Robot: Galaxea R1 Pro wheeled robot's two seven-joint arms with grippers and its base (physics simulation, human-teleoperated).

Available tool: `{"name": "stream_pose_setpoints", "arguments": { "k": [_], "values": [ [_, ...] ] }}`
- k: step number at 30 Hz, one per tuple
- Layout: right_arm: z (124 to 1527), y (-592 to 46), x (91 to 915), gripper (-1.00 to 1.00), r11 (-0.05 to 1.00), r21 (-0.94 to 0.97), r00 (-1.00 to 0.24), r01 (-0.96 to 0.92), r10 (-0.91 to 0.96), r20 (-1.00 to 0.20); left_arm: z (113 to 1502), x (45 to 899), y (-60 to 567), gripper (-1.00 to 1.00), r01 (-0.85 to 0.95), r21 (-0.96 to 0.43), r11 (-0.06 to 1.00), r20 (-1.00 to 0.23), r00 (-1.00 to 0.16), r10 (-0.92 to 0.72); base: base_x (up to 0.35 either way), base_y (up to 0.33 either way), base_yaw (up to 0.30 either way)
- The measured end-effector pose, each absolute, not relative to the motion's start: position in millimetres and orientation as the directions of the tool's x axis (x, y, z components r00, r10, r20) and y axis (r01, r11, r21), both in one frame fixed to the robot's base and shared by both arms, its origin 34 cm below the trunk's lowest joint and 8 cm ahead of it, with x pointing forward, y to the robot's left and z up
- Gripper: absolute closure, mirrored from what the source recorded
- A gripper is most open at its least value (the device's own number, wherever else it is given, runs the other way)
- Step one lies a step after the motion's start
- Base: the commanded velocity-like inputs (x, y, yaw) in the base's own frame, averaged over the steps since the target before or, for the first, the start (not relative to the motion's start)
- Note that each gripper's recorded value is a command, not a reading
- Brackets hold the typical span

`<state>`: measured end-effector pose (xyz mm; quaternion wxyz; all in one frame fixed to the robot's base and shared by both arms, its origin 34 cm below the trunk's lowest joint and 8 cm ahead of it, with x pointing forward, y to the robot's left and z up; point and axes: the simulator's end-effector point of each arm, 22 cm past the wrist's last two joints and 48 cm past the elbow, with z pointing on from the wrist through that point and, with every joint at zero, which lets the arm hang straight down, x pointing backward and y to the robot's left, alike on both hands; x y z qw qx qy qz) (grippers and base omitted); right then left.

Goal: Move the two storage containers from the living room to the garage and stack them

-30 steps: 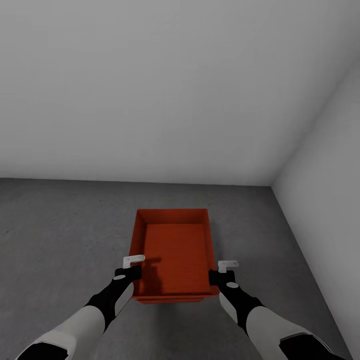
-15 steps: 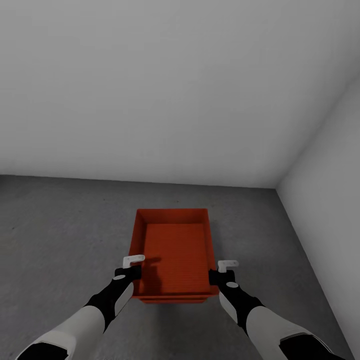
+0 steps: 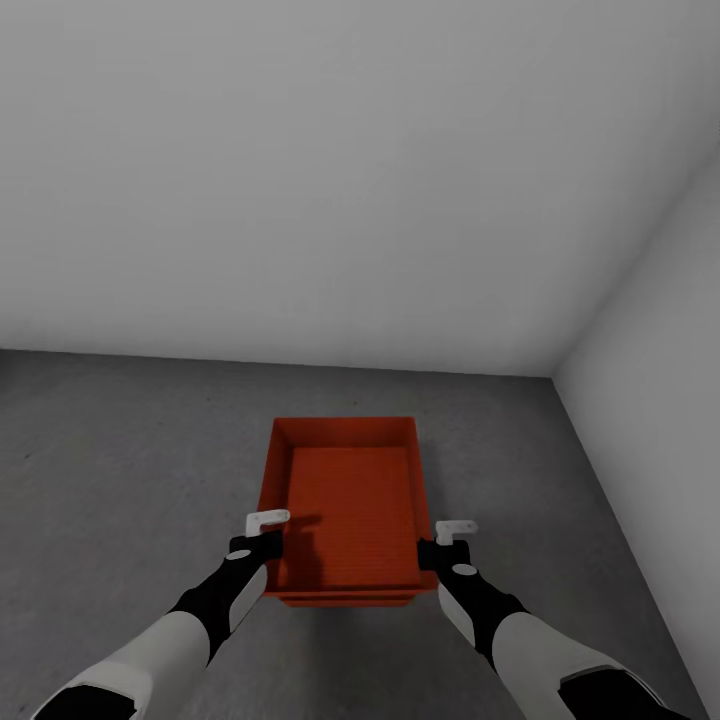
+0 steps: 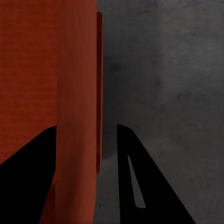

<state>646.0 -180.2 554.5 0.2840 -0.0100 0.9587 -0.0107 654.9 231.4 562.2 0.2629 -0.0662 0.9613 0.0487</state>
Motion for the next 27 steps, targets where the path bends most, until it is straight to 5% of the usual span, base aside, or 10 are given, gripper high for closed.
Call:
{"name": "stream_pose_setpoints", "arguments": {
  "k": [27],
  "values": [
    [554.4, -180.2, 646.0, 1.00, 1.000, -0.026, -0.839, -0.013, -0.025, -0.544, 562.2, 654.9, 231.5, 1.00, -0.153, 0.059, 0.986, -0.512, -0.853, -0.102, 0.000, 0.000, -0.046]
  ]
}}
